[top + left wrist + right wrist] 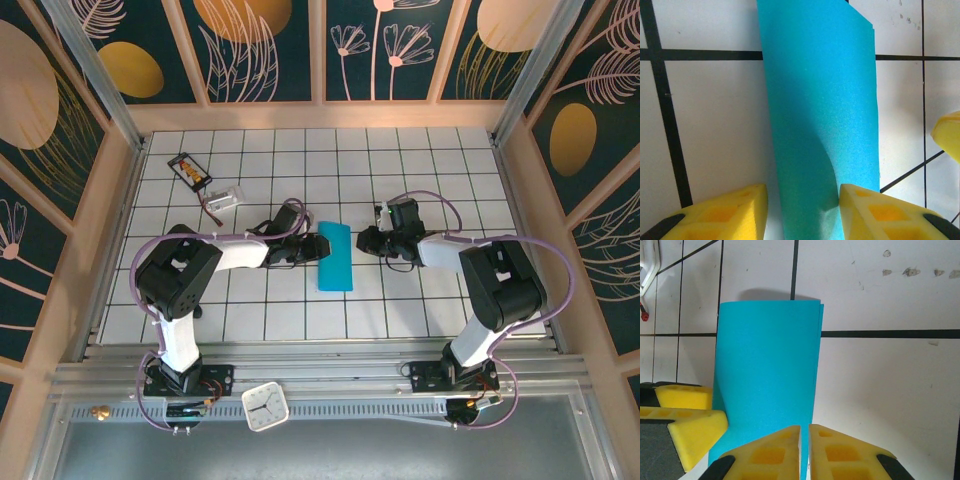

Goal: Fold a paper plane with a square sheet of paper (pick it up from the middle)
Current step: First fold in half a square sheet of paper at the center of the table.

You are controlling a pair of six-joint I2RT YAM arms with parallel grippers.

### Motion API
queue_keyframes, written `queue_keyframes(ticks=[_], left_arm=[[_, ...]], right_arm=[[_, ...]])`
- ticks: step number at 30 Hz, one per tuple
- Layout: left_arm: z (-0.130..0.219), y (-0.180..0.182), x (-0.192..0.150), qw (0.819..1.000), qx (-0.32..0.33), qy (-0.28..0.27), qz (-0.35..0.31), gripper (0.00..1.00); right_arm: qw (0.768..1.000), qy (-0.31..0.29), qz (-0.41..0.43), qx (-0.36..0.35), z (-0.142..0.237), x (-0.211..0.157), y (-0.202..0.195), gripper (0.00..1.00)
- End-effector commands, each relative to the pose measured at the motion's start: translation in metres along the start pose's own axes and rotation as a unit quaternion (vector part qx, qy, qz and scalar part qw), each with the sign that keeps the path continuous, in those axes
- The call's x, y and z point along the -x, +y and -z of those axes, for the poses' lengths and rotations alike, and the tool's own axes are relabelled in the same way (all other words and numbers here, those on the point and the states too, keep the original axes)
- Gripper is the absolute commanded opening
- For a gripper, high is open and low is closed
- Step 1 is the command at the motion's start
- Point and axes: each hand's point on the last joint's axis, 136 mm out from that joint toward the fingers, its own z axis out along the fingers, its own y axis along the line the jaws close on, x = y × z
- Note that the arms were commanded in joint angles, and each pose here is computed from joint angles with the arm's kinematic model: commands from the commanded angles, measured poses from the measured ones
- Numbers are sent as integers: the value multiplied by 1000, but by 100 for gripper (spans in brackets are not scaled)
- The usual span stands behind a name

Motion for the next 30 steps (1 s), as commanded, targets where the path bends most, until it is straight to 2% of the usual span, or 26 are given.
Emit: queue_keyframes(ticks=[1, 17, 30], left_arm=[[-23, 42, -32, 997, 63, 51, -3, 43], [-25, 46, -32, 996, 70, 46, 5, 44], [-28, 52, -34, 996, 79, 50, 6, 44]], right_arm=[[1000, 7, 1, 4, -3, 2, 5, 13], [1000, 7, 2, 10, -2, 2, 8, 13], [1000, 18, 0, 25, -8, -5, 14, 6]])
